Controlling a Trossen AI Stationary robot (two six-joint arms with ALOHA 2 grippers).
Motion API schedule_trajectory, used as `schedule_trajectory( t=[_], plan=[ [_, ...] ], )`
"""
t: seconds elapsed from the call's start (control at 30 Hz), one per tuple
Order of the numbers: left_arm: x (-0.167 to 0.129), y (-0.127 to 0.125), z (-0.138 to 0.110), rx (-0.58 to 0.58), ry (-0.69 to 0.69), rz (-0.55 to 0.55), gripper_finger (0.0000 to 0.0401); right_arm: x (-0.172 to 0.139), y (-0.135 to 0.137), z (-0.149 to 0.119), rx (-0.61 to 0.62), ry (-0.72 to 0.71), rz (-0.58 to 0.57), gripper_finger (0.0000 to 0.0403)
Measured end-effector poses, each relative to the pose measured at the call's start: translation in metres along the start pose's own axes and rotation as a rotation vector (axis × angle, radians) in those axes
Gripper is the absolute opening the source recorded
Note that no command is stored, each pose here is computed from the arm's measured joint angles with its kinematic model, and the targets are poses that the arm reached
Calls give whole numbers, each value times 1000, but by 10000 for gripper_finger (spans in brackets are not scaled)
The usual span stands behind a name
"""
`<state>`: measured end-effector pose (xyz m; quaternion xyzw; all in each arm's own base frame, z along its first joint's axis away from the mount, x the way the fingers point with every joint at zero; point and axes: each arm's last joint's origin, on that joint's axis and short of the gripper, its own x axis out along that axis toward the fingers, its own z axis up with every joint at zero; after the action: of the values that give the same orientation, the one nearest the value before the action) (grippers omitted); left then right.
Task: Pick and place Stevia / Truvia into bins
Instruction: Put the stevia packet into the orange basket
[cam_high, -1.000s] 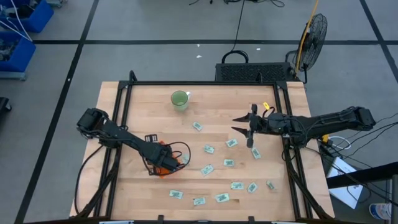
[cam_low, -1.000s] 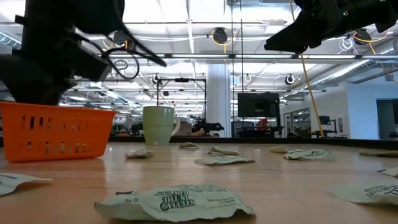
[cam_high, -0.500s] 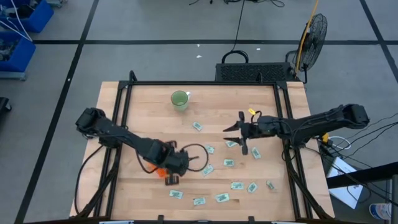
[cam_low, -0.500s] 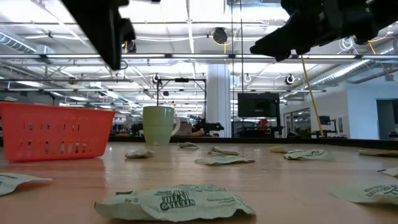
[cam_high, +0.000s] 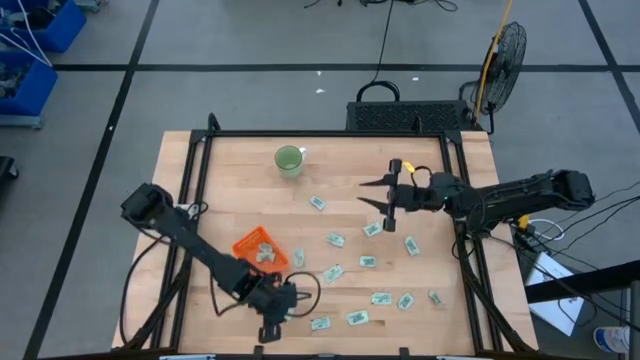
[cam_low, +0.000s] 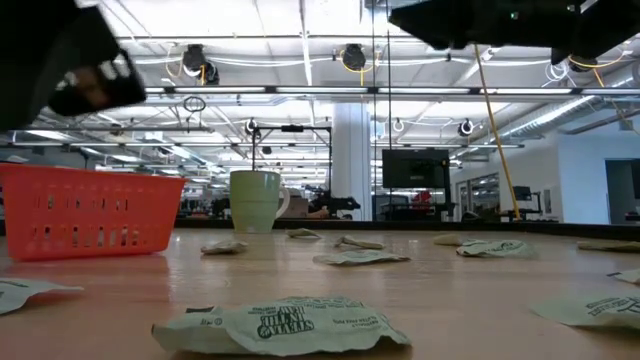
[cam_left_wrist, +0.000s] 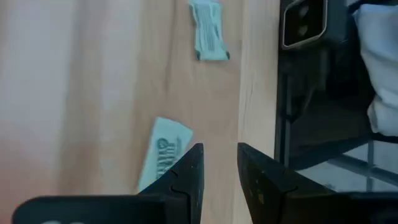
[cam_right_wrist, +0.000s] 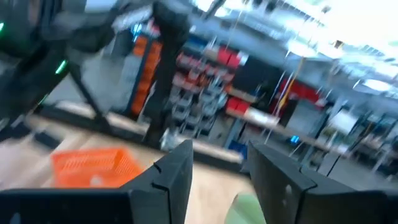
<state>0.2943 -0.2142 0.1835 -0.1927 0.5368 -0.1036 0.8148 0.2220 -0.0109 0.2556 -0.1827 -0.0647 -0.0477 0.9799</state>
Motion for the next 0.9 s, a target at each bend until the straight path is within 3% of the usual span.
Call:
schedule_trajectory(
  t=[0.2, 0.37, 0.7, 0.9],
  plan=[
    [37, 7, -13, 45, 121, 129, 101, 0, -7, 7, -67, -80, -51, 146],
    [39, 12, -11, 141, 202, 204, 101, -1, -8, 10, -99, -107, -69, 146],
    [36, 15, -12, 140, 203, 262, 98, -1, -9, 11, -93, -123, -75, 146],
    [36, 19, -14, 127, 230, 292, 27, -1, -8, 10, -91, -108, -68, 146]
  ],
)
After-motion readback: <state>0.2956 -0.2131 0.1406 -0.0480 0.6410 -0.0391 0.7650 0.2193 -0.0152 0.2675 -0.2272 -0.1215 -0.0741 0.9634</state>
